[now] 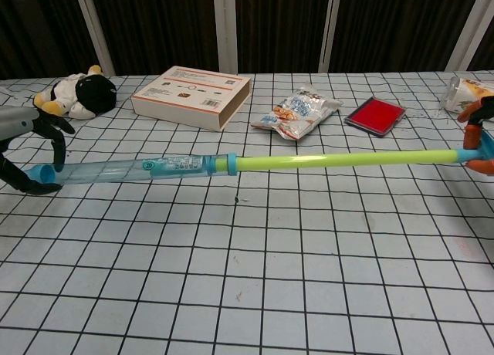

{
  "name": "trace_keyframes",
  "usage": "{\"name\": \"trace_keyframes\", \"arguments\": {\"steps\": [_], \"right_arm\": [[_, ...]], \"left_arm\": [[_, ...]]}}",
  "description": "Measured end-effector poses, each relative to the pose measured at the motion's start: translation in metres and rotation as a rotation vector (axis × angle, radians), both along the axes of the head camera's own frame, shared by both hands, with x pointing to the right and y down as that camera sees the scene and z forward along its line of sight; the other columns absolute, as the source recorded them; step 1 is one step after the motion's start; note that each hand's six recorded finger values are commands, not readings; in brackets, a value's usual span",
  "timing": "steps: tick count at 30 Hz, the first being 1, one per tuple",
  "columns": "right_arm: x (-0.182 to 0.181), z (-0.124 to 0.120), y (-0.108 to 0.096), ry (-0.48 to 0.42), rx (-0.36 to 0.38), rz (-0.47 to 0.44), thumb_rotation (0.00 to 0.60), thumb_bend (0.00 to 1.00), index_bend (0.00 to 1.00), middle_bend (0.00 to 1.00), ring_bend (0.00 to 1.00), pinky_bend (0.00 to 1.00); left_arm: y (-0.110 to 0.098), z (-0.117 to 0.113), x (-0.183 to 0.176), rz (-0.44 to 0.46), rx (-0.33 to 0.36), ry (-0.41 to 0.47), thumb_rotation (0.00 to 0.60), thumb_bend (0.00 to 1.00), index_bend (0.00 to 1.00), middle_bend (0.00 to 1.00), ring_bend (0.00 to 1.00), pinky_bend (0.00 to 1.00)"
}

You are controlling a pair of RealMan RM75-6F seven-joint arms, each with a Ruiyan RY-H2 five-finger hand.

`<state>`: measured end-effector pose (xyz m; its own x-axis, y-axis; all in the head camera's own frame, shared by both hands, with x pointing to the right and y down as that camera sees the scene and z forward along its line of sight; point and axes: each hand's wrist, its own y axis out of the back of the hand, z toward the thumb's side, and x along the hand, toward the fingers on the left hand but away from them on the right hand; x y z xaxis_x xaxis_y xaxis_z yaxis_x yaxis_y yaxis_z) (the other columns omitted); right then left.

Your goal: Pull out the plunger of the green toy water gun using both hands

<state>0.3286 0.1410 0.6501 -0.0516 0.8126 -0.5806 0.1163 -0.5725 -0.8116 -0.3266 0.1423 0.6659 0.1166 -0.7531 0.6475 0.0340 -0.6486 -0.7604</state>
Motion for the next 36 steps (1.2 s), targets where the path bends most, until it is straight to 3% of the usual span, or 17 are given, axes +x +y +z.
{"name": "trace_keyframes", "arguments": {"steps": [17,21,23,27,30,36], "right_arm": [[0.016,-0.003,-0.002,0.033,-0.011,0.026,0.6,0.43,0.64,0.19,0.0,0.0],[0.017,-0.003,-0.001,0.037,-0.016,0.028,0.6,0.43,0.64,0.19,0.0,0.0],[0.017,-0.003,-0.001,0.038,-0.019,0.025,0.6,0.43,0.58,0.19,0.0,0.0],[0.018,-0.003,0.0,0.046,-0.023,0.024,0.6,0.43,0.25,0.08,0.0,0.0],[0.019,-0.003,0.002,0.055,-0.033,0.026,0.6,0.43,0.03,0.0,0.0,0.0],[0.025,-0.005,0.003,0.094,-0.041,0.023,0.6,0.43,0.0,0.0,0.0,0.0]], "left_arm": [[0.001,-0.002,0.004,0.034,0.012,-0.018,0.6,0.44,0.6,0.1,0.0,0.0],[0.001,-0.002,0.006,0.034,0.009,-0.012,0.6,0.42,0.53,0.09,0.0,0.0],[0.002,-0.002,0.007,0.036,0.007,-0.006,0.6,0.38,0.43,0.07,0.0,0.0],[0.003,-0.001,0.011,0.042,0.0,-0.001,0.6,0.25,0.21,0.03,0.0,0.0],[0.004,-0.001,0.013,0.047,-0.004,0.001,0.6,0.16,0.12,0.01,0.0,0.0],[0.005,-0.002,0.014,0.04,-0.01,0.009,0.6,0.13,0.08,0.01,0.0,0.0]]}}
